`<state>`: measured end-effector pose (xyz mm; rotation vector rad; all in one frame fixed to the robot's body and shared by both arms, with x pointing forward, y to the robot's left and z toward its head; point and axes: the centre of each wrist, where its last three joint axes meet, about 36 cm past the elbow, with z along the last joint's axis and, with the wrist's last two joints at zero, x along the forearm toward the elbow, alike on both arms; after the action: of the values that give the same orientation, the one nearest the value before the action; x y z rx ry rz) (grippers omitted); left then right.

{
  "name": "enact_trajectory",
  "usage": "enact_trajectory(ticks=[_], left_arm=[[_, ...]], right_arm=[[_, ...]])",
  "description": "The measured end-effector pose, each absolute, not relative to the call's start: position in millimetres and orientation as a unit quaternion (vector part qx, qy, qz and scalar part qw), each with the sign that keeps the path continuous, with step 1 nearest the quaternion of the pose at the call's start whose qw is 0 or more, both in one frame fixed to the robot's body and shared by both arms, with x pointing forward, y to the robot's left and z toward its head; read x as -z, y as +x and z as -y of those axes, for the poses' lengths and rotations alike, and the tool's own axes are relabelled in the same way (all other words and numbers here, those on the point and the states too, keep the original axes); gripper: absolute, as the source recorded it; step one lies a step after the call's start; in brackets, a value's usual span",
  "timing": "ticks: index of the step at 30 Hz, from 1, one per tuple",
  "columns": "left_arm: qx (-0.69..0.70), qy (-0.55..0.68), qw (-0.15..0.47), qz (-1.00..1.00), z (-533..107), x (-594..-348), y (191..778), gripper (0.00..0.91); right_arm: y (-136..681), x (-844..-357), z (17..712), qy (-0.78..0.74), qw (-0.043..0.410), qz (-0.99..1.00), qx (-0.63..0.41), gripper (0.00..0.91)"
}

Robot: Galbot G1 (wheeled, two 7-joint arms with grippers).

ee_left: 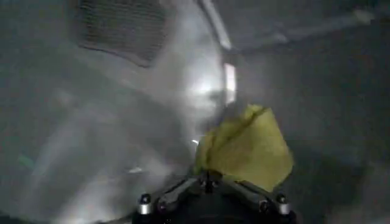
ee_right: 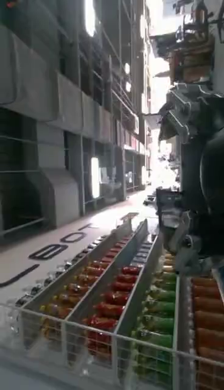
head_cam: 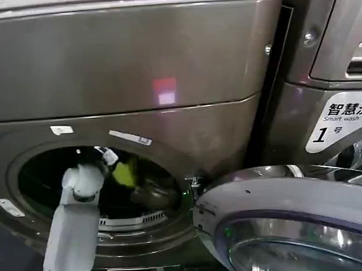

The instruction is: Grasp the clothes from the dryer.

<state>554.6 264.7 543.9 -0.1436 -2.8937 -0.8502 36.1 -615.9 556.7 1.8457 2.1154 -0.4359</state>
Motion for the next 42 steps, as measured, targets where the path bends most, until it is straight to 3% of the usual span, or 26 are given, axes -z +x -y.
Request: enact_trajectory(ticks=[11, 42], left_arm=[[0.17, 0.049, 0.02, 0.984, -250.6, -558.8, 553.9, 0.0], [0.113, 0.079, 0.025, 0.99, -244.6, -551.1, 549.2, 0.0]], right_arm=[[39.0, -559.8, 613.3, 0.642, 0.15, -0.737, 0.149, 0.907], [29.9, -560.4, 615.3, 0.654, 0.143, -0.725, 0.161, 0.907]])
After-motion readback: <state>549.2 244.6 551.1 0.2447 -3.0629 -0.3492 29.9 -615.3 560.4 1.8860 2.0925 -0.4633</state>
